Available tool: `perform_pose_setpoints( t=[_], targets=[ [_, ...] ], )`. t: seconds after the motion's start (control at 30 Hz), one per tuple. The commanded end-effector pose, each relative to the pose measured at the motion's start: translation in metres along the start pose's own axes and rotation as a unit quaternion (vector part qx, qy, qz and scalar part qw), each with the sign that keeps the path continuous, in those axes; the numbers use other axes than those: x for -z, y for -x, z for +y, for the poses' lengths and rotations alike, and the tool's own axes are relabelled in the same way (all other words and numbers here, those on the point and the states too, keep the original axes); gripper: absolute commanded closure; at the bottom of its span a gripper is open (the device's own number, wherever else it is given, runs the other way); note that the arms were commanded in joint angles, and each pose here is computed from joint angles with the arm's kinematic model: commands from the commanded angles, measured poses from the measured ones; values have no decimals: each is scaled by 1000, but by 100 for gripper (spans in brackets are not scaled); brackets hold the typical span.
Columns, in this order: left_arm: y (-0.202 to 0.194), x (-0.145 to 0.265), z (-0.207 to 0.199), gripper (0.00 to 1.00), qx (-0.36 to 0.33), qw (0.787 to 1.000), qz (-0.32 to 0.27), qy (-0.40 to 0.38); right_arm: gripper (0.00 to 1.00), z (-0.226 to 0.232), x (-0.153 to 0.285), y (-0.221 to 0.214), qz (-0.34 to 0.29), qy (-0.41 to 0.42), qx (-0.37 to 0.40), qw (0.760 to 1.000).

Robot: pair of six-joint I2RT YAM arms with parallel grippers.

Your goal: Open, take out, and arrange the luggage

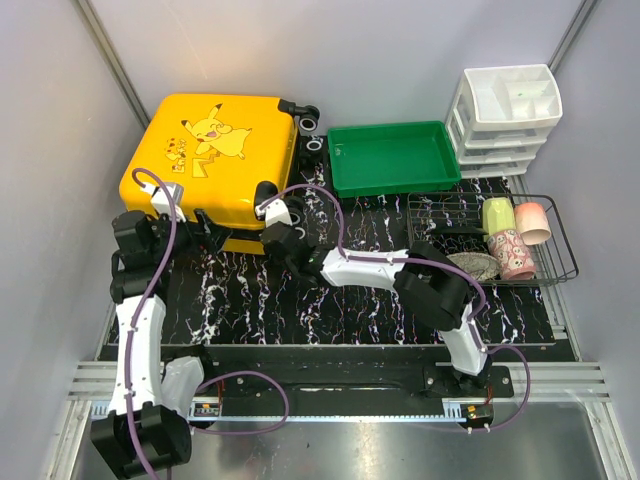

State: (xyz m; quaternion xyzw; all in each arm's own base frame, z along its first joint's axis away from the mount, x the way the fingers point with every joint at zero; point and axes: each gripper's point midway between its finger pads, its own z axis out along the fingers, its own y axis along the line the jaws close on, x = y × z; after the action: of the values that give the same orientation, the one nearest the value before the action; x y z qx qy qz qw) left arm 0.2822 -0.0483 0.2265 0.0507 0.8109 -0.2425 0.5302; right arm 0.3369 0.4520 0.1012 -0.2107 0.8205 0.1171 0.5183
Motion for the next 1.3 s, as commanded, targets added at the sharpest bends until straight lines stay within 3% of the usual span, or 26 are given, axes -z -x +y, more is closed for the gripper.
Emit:
perform_pose_setpoints(
  t=[0.0, 0.13, 0.3, 0.6, 0.93, 1.2, 1.23, 1.27],
  targets=[
    [16, 3, 3, 18, 0, 999, -37, 11, 100, 19, 12, 32, -29, 52, -23, 998],
    [17, 3, 5, 18, 9, 999, -44, 11, 100, 63, 40, 30, -23, 200, -59, 978],
    [13, 0, 5, 19, 19, 999, -38, 4, 100, 101, 58, 38, -33, 274, -78, 958],
    [16, -2, 7, 20, 26, 999, -45, 4, 100, 129, 36, 55, -75, 253, -45, 963],
    [20, 2, 27, 21, 85, 994, -65, 17, 100, 143, 14, 61, -85, 220, -40, 971],
    [24, 5, 31, 21, 73, 995, -61, 28, 100, 159, 3, 67, -102, 237, -28, 966],
    [25, 6, 32, 21, 68, 996, -55, 30, 100, 159, 8, 71, -104, 245, -28, 964],
    [27, 6, 33, 21, 65, 996, -53, 33, 92, 159, 13, 72, -104, 250, -25, 962]
  ],
)
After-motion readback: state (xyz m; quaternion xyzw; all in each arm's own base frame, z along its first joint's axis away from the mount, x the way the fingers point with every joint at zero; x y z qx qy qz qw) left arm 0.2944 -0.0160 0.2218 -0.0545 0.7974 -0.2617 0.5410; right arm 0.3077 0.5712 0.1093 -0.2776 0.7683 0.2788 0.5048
